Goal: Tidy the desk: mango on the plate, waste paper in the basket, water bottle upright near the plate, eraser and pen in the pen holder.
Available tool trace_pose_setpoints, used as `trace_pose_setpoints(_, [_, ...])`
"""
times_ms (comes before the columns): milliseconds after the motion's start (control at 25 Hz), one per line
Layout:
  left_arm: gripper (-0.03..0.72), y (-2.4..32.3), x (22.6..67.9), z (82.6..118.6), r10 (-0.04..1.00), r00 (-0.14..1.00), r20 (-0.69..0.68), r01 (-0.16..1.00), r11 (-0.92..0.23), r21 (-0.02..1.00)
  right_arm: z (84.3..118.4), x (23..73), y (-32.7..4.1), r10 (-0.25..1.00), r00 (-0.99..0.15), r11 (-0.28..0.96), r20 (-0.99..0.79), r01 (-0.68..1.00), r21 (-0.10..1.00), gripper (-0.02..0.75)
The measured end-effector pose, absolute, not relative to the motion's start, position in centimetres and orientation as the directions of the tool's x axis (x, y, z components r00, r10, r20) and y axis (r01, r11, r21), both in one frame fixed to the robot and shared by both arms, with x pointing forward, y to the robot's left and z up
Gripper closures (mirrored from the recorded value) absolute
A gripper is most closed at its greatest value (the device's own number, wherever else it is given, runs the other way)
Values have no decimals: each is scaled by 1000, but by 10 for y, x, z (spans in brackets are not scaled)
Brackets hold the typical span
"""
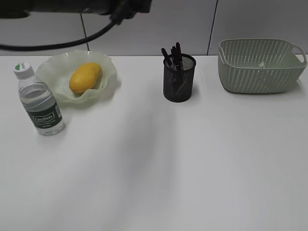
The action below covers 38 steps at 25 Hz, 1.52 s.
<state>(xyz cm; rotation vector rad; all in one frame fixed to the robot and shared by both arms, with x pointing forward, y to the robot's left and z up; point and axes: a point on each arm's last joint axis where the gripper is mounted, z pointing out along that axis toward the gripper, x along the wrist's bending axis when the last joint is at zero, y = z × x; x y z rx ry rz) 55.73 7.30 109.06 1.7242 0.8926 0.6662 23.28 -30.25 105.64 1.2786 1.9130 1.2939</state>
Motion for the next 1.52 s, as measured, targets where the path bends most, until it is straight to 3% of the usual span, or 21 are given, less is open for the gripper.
trace_pose_setpoints(200, [421, 102, 486, 1074, 658, 753, 12, 252, -306, 918, 1056, 233, -303, 894, -436, 109, 97, 423, 900, 344])
trace_pose_setpoints(320, [465, 119, 471, 1052, 609, 790, -69, 383, -403, 831, 1056, 233, -303, 894, -436, 109, 97, 423, 900, 357])
trace_pose_setpoints(440, [477, 149, 469, 1033, 700, 708, -92, 583, -506, 636, 1056, 233, -303, 894, -436, 109, 97, 423, 900, 360])
trace_pose_setpoints(560, [479, 183, 459, 1034, 838, 545, -16, 723, -461, 514, 1056, 233, -303, 894, -436, 109, 97, 423, 900, 360])
trace_pose_setpoints(680, [479, 207, 431, 1050, 900, 436, -5, 735, -352, 580, 1056, 233, -303, 894, -436, 109, 97, 423, 900, 360])
trace_pose_setpoints(840, [481, 239, 372, 1060, 913, 408, 7, 687, -312, 656, 1056, 233, -303, 894, -436, 109, 97, 423, 900, 363])
trace_pose_setpoints(1200, [482, 292, 273, 1078, 923, 383, 31, 434, -210, 876, 1056, 233, -302, 895, -436, 109, 97, 424, 899, 364])
trace_pose_setpoints(1520, [484, 300, 245, 1064, 913, 407, -35, 464, -174, 869, 1056, 233, -302, 895, -436, 109, 97, 423, 899, 364])
